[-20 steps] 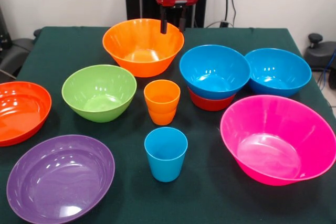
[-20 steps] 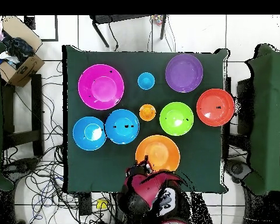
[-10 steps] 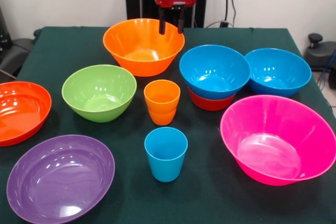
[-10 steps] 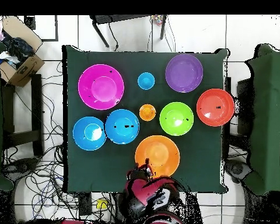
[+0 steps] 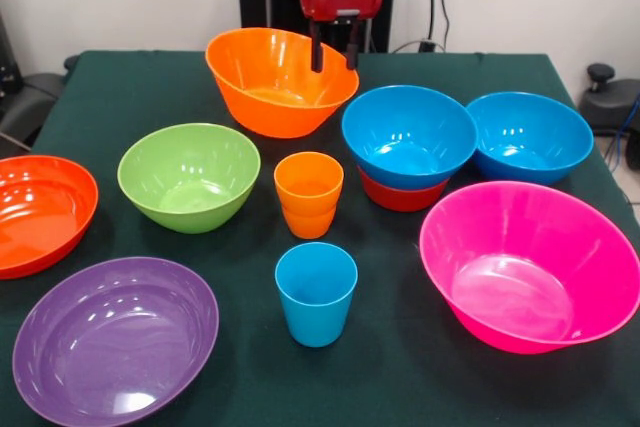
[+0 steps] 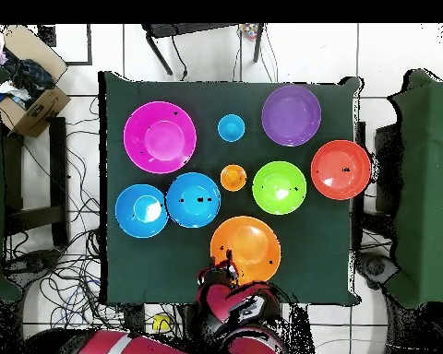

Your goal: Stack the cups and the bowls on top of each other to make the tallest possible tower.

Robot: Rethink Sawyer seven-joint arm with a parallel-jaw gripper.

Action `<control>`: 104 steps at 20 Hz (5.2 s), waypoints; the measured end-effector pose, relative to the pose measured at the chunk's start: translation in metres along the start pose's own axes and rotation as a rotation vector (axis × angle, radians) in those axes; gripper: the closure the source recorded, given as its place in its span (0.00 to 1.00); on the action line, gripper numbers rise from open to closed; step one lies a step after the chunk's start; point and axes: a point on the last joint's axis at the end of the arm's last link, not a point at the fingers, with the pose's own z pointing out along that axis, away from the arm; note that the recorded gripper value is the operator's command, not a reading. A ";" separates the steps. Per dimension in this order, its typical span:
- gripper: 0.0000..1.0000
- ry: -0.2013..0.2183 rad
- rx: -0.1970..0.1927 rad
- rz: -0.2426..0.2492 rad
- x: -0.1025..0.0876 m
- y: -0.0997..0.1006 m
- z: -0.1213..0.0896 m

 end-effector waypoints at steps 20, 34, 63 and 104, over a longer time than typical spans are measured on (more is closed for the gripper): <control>0.00 -0.055 0.073 0.101 -0.031 -0.054 -0.022; 0.00 -0.063 0.044 0.080 -0.036 -0.032 -0.028; 0.00 0.025 0.026 0.087 0.008 0.004 -0.006; 1.00 0.008 0.039 0.048 0.060 0.015 0.004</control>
